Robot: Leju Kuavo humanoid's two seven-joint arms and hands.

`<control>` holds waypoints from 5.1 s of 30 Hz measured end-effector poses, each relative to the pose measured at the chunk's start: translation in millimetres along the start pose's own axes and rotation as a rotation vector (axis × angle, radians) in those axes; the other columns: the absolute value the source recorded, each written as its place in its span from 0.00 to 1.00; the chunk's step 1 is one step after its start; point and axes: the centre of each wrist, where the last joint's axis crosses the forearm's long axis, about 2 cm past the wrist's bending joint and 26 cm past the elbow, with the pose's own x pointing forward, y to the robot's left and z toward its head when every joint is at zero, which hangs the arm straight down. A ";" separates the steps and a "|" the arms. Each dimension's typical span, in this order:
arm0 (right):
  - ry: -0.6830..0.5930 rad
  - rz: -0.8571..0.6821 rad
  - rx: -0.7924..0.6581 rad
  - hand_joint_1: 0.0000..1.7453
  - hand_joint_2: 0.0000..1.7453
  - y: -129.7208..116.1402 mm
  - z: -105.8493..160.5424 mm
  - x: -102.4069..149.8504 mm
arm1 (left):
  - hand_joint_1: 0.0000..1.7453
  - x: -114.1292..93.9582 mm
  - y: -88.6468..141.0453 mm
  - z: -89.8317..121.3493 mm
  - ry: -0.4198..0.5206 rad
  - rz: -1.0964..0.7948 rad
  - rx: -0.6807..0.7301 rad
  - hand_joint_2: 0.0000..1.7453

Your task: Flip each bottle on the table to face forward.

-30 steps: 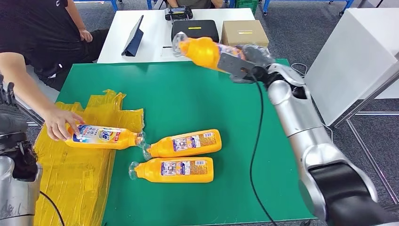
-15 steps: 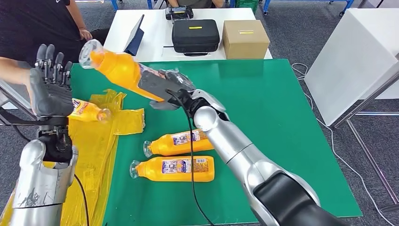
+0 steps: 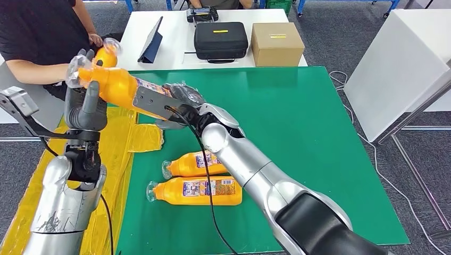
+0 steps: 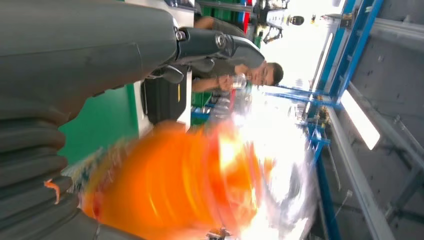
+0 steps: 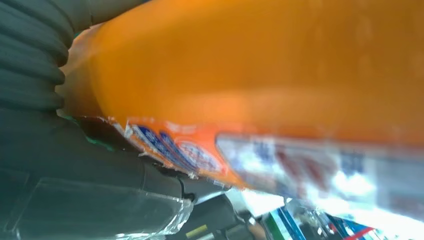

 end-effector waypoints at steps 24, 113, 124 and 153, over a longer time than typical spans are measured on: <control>0.012 0.050 -0.052 1.00 1.00 -12.0 0.0 14.9 | 0.00 -6.4 -32.4 18.0 0.039 0.048 -0.047 1.00; -0.122 -0.083 -0.113 1.00 1.00 15.4 14.6 62.0 | 0.00 -16.5 -23.1 64.4 0.025 -0.025 0.055 1.00; -0.161 -0.123 -0.019 1.00 1.00 39.8 15.3 83.5 | 0.00 -6.8 -9.0 84.6 -0.043 -0.103 0.153 1.00; -0.298 0.134 0.153 1.00 1.00 75.5 36.2 107.9 | 0.00 40.7 43.4 148.5 -0.181 -0.300 0.307 1.00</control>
